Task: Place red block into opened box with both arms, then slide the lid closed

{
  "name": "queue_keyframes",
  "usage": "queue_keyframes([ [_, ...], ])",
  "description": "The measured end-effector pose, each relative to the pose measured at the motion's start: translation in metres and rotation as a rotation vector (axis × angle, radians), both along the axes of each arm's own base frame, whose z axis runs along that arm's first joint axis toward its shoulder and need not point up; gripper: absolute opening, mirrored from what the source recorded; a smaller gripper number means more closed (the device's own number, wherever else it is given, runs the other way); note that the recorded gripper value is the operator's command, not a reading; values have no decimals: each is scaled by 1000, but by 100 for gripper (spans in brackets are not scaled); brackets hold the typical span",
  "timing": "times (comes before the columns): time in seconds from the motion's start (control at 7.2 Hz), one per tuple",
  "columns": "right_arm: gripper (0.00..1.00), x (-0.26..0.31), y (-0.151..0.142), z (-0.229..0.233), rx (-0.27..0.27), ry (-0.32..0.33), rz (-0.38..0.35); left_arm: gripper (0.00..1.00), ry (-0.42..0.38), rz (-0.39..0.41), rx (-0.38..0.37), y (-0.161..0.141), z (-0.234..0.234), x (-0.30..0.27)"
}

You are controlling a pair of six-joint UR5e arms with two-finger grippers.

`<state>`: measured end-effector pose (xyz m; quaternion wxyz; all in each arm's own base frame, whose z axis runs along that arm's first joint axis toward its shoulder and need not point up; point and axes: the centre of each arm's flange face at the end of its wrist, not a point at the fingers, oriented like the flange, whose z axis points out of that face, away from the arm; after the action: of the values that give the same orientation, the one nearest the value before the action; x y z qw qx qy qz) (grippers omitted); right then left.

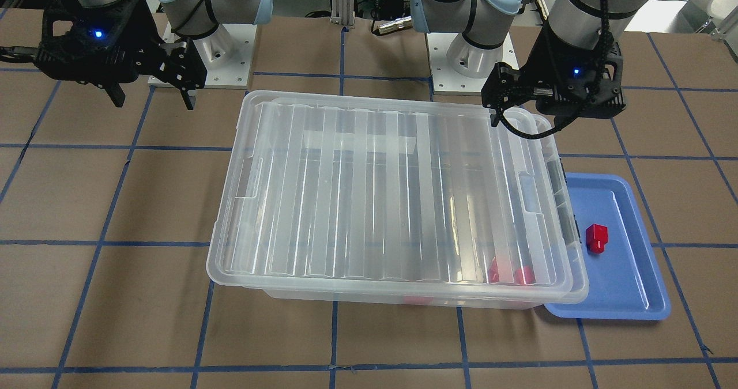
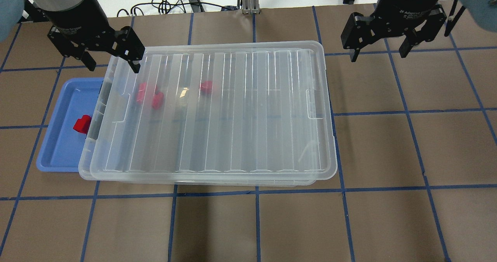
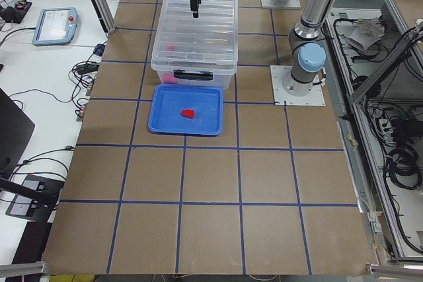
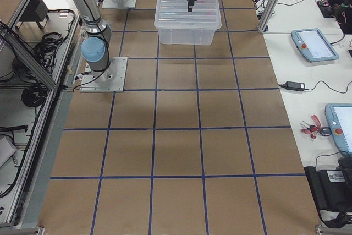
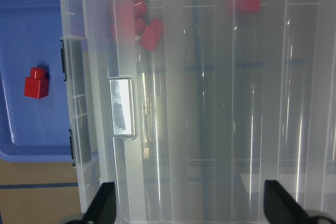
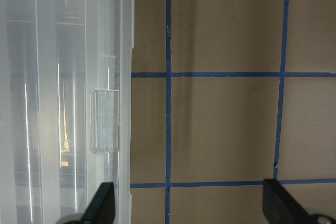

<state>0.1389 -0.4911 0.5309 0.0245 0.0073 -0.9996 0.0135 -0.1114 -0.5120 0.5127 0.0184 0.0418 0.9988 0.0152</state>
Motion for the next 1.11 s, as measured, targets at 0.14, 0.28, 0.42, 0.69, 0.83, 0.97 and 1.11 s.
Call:
queue_keyframes([
  [0.14,100,0,0,0,0,0,1,100,10,3,1,0,0,2],
  [0.28,100,0,0,0,-1,0,1,100,18,8,2,1,0,3],
  [0.42,100,0,0,0,-2,-1,-1,100,21,11,2,2,2,4],
  [0.69,100,7,-6,-4,-18,-13,-5,100,21,13,1,4,3,5],
  [0.83,100,25,-14,-19,-18,-28,0,100,19,18,3,4,3,8],
  [0.97,100,47,-24,-45,-2,-31,15,100,21,33,2,2,4,20],
  [1.11,100,60,-32,-78,16,-27,27,100,23,44,0,-2,5,43],
])
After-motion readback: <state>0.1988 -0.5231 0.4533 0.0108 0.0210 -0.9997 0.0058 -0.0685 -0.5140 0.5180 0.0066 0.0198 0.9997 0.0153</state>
